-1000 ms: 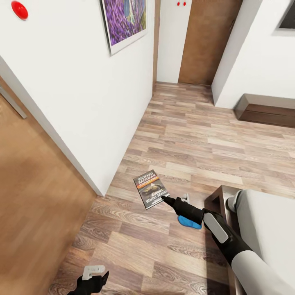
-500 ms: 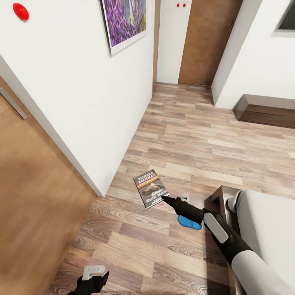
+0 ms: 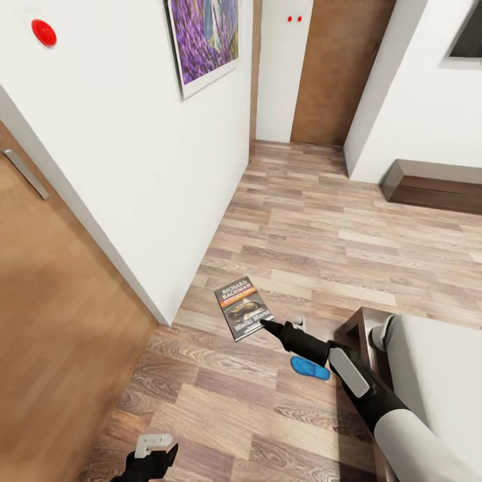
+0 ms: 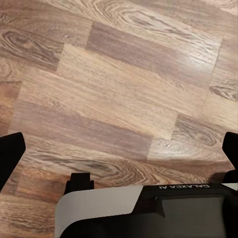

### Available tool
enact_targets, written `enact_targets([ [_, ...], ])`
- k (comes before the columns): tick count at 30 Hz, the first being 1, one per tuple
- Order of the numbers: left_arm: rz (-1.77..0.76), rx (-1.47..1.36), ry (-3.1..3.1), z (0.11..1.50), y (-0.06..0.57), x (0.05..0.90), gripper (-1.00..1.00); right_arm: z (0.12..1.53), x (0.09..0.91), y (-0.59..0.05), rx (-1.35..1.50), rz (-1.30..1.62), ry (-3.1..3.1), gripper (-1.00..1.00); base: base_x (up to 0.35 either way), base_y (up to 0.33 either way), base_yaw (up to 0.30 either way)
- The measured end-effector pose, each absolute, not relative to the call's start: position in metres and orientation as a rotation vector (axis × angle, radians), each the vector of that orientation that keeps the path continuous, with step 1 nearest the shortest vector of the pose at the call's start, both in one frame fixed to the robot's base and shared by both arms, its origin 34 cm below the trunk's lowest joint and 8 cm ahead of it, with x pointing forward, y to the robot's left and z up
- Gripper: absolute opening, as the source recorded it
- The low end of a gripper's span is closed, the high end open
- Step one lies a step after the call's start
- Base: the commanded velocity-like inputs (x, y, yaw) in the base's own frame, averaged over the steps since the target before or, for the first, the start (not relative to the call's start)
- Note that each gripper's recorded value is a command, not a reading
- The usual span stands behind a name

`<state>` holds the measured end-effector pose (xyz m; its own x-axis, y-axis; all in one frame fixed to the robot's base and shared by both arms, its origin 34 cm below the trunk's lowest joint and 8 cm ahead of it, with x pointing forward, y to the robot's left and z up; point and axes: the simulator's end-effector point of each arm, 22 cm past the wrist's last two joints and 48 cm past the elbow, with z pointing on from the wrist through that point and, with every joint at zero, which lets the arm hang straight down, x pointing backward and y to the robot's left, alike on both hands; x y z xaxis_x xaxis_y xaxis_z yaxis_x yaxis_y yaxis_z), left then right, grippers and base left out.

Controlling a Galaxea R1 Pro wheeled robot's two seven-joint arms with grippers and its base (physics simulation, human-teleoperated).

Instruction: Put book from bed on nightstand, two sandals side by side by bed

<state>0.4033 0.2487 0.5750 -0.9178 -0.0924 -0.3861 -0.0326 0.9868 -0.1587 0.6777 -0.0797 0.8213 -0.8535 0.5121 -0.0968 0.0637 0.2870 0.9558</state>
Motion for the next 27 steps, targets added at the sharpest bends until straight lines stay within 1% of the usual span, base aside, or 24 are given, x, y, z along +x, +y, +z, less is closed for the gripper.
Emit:
enact_targets([
  [27, -0.209, -0.084, 2.686, 0.588, 0.249, 0.421, 1.0, 0.846, 0.684, -0.079, 0.479, 1.587, 2.143, -1.0, 0.0, 0.0, 0.0],
])
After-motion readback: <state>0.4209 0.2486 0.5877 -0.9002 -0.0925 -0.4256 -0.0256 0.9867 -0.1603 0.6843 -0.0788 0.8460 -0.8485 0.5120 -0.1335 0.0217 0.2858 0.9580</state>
